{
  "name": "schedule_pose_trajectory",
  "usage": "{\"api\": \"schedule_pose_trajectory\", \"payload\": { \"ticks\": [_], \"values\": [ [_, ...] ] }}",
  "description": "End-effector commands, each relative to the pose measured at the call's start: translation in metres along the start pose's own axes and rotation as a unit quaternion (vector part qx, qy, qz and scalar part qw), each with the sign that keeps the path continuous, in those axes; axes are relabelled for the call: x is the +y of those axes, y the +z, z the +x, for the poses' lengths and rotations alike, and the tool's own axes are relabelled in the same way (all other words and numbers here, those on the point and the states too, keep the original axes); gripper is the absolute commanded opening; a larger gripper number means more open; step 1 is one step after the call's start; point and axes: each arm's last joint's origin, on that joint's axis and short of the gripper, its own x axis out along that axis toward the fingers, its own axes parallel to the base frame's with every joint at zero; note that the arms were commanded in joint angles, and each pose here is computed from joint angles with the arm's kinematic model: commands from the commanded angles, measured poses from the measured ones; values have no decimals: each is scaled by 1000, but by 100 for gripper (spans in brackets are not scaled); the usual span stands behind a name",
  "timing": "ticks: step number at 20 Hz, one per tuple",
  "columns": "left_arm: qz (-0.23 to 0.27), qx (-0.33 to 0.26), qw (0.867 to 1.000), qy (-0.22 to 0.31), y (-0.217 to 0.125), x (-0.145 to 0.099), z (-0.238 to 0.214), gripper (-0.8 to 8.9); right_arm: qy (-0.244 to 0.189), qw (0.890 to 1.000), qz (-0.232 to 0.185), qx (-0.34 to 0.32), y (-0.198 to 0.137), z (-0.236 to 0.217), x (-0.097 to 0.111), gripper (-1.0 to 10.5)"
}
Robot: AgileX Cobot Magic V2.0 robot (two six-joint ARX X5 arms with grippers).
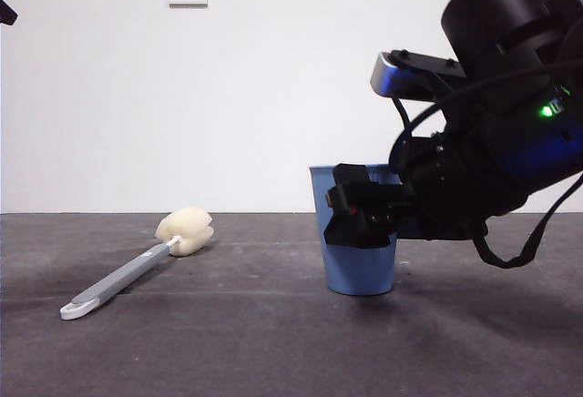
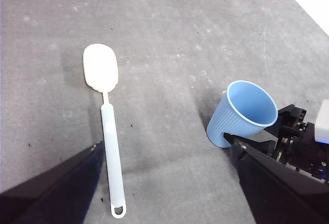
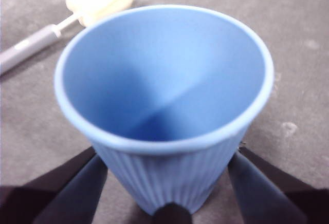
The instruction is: Pick up the cup brush,pick up the cup,insert the brush into the cup,clean the cup,put the cup brush back,put the cup back to the fixed position on the table
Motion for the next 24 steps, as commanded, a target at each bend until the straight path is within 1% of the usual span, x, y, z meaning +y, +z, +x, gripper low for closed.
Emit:
{"api": "schedule_pose_trajectory", "payload": {
  "ticks": [1, 4, 6, 10, 11, 12, 14, 15, 18, 22, 24],
  "values": [
    [8, -1, 1000, -1, -1, 1, 0, 417, -5, 1000, 1, 8, -5, 2, -4, -13],
    [8, -1, 1000, 0, -1, 1, 0, 417, -3, 1000, 4, 21, -8, 2, -9, -13],
    [8, -1, 1000, 0, -1, 1, 0, 417, -6, 999, 4, 45, -13, 2, -12, -12],
    [8, -1, 1000, 0, -1, 1, 0, 417, 16, 996, 5, 84, -20, 2, -13, -8],
    [8, -1, 1000, 0, -1, 1, 0, 417, 26, 995, 6, 95, -23, 1, -12, 20],
    [8, 0, 1000, 0, -1, 1, 0, 417, 27, 994, 6, 107, -25, 1, -12, 85],
    [8, 2, 1000, 1, -2, 1, 0, 417, 27, 992, 5, 124, -28, 0, -12, 271],
    [8, 3, 1000, 1, -2, 1, 0, 417, 27, 991, 5, 129, -29, 0, -12, 335],
    [8, 3, 1000, 1, -2, 1, 0, 417, 27, 990, 4, 135, -30, 0, -12, 483],
    [8, 13, 1000, 5, -4, 2, 0, 417, 27, 990, 4, 135, -30, 0, -12, 519],
    [8, 13, 1000, 5, -4, 2, 0, 417, 28, 991, 4, 132, -29, -1, -12, 561]
  ]
}}
